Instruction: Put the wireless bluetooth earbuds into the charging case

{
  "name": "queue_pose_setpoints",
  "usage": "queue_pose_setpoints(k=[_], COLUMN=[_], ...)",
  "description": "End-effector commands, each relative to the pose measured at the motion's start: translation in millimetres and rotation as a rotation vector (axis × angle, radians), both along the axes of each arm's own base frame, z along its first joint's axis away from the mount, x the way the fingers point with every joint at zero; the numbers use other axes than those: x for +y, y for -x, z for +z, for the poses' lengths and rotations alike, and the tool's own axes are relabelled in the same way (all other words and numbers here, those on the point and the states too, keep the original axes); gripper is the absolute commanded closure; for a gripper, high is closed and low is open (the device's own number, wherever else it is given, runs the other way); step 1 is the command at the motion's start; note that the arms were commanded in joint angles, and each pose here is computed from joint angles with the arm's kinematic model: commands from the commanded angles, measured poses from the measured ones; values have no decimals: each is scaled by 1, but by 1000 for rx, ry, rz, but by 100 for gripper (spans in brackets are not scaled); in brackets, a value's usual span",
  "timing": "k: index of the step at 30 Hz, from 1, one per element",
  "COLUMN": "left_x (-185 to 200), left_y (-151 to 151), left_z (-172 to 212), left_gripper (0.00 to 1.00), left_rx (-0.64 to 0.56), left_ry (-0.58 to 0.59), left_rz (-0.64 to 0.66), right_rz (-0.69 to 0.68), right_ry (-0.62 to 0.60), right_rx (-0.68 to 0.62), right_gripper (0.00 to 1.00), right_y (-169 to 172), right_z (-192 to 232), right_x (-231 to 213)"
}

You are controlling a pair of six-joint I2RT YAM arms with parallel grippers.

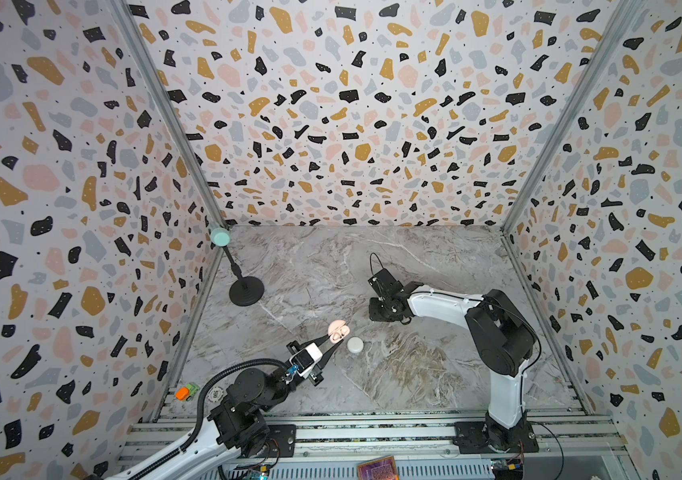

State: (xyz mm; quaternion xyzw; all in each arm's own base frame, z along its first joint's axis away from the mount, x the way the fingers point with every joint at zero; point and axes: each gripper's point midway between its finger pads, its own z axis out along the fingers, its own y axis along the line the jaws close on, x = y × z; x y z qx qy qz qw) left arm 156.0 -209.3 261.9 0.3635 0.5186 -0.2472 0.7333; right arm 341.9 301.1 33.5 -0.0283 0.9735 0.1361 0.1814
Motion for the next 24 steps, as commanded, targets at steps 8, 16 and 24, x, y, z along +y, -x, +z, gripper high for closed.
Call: queue_pose_setpoints(k=[8,16,24], left_x=[3,3,3], left_y=[1,0,0], left_z=[10,9,8], left_gripper=[100,100,100], left_rx=[-28,-26,-24], left_ry=[43,40,37], left_rz=[6,6,7], right_rz=[-4,-19,-39], right_ry=[-35,-58,-94], right_rx=[2,9,9], right_gripper=[87,87,87], right_y=[2,10,14], right_z=[6,1,0], right_x=[-4,-13,-20])
